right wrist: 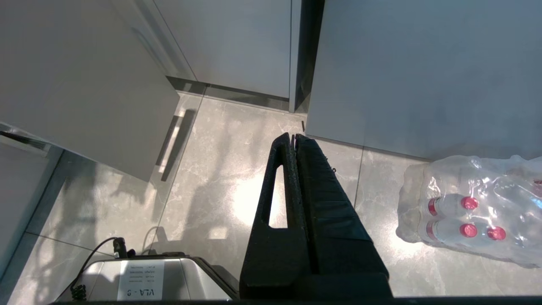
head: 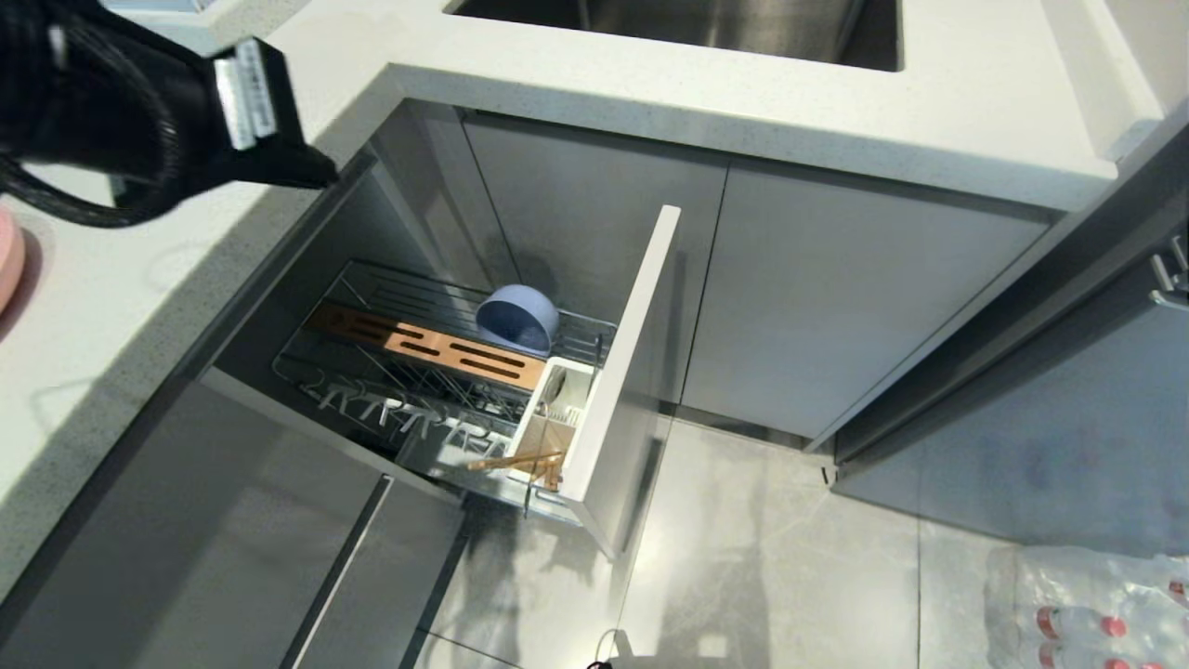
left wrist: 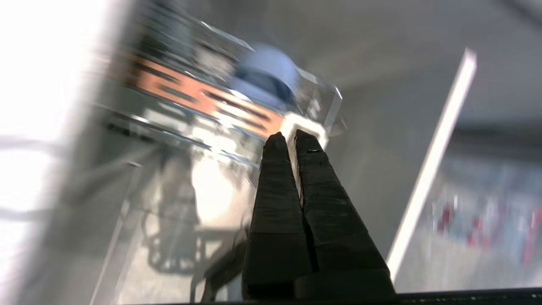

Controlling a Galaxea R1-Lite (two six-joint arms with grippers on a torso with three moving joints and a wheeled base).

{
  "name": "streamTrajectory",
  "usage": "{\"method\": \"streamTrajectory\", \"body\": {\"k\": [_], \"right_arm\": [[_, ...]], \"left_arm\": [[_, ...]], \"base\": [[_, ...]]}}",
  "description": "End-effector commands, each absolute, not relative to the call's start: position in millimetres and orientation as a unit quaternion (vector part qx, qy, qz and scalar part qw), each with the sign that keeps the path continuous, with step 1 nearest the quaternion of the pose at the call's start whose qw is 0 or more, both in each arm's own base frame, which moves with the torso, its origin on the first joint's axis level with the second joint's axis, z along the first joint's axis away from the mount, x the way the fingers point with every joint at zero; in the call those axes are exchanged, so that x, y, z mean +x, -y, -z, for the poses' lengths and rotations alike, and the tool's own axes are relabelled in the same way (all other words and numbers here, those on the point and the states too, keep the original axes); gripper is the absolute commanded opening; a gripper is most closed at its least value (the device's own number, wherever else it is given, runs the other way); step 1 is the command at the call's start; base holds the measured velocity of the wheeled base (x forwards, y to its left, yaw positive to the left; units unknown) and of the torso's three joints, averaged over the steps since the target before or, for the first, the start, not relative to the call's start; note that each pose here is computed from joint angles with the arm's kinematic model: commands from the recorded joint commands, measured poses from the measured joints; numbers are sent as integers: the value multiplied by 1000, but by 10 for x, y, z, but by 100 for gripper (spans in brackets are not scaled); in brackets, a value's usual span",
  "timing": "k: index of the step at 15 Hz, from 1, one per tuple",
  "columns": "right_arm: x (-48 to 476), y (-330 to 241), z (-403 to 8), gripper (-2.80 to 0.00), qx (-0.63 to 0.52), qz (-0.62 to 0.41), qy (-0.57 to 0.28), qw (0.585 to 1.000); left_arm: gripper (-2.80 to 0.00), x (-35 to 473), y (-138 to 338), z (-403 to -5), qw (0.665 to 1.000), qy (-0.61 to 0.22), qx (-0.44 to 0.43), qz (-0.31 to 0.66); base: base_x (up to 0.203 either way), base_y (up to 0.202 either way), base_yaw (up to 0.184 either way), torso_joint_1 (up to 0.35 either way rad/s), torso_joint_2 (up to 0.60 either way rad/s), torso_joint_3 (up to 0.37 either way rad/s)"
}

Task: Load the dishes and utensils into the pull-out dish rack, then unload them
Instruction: Pick up the plate and place it in the cupboard

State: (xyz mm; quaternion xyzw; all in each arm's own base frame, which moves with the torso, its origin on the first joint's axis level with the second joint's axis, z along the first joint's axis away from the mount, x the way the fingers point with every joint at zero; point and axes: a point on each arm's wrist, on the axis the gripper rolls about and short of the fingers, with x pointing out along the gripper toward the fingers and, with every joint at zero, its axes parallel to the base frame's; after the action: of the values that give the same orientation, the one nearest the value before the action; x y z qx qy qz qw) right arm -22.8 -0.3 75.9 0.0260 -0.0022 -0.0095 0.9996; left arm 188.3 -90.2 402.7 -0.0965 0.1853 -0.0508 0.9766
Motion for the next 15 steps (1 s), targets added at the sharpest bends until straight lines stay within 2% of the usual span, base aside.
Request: {"method": "streamTrajectory", "body": {"k": [1,5,9,12,15], "right_arm": [[-227,3,-760,-280,26,10,2,1000],[-227,3,-760,-280,26,10,2,1000],[-227,3,-760,-280,26,9,2,1000],[-227,3,-760,-280,26,10,2,1000],[-227,3,-758,-280,26,9,1,1000]], "left_arm": [[-280,1581,614,-4209,983,-138,-122,23],[-280,1331,160,-4337,982,-82,-144,-87],[-280,1265,-157,-4308,966,-69,-139,-204],[-280,1431,-418,-4283,945,-73,-125,-293],[-280,1707,-639,-4206,934,-94,-98,-331]], "base": [[0,0,0,0,0,0],[0,0,0,0,0,0],[0,0,0,0,0,0],[0,0,0,0,0,0],[0,0,0,0,0,0]]}}
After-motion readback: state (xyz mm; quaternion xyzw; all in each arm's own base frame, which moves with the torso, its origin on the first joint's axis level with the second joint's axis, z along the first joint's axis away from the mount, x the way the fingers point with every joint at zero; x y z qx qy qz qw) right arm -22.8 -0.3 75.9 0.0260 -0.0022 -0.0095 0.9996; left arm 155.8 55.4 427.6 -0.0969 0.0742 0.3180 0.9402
